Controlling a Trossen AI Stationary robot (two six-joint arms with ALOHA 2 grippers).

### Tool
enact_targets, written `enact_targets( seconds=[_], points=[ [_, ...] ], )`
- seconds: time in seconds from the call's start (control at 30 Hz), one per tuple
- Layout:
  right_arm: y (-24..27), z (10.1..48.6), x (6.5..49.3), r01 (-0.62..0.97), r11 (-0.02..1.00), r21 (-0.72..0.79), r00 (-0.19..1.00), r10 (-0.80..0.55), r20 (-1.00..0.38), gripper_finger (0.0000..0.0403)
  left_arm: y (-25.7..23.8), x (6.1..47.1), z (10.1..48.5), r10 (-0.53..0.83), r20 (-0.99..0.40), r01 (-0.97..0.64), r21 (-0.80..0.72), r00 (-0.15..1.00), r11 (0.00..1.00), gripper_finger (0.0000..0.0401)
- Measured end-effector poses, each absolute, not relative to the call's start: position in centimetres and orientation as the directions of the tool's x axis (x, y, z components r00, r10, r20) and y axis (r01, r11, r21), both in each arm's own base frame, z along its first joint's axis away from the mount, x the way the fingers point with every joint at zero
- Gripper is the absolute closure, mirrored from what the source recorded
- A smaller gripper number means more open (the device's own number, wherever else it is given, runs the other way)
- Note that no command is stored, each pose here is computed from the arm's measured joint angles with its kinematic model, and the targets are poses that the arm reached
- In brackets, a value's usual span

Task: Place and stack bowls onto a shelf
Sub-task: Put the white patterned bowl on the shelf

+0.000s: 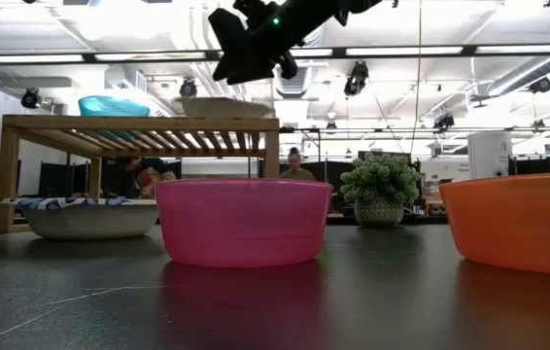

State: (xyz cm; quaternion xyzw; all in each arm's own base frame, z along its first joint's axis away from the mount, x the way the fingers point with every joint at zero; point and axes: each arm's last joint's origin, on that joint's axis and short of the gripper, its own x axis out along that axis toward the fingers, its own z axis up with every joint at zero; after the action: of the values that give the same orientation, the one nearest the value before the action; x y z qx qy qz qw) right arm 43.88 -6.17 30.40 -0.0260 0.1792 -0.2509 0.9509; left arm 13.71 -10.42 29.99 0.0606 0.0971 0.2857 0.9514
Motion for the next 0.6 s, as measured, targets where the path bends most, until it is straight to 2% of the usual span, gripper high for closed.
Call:
enact_targets(
  seconds=[0.17, 0.33, 0.43, 0.6],
  points=[
    [-5.4, 31.2, 43.3, 0.459, 0.881, -0.115, 0.815, -0.469, -0.339, 0.0216, -10.4, 13.7, 30.0, 0.555, -0.150, -0.531, 0.174, 0.818, 0.829, 0.0363],
    [-4.5, 33.7, 40.7, 0.475, 0.876, -0.089, 0.778, -0.465, -0.422, 0.0226, -10.4, 13.7, 30.0, 0.555, -0.150, -0.531, 0.174, 0.818, 0.829, 0.0363],
    [-4.9, 34.5, 38.7, 0.534, 0.839, -0.106, 0.700, -0.509, -0.500, 0.0257, -10.4, 13.7, 30.0, 0.555, -0.150, -0.530, 0.176, 0.818, 0.829, 0.0363],
    [-5.8, 33.6, 37.4, 0.551, 0.828, -0.107, 0.634, -0.498, -0.591, 0.0344, -10.4, 13.7, 30.0, 0.555, -0.150, -0.530, 0.178, 0.818, 0.829, 0.0363]
  ],
)
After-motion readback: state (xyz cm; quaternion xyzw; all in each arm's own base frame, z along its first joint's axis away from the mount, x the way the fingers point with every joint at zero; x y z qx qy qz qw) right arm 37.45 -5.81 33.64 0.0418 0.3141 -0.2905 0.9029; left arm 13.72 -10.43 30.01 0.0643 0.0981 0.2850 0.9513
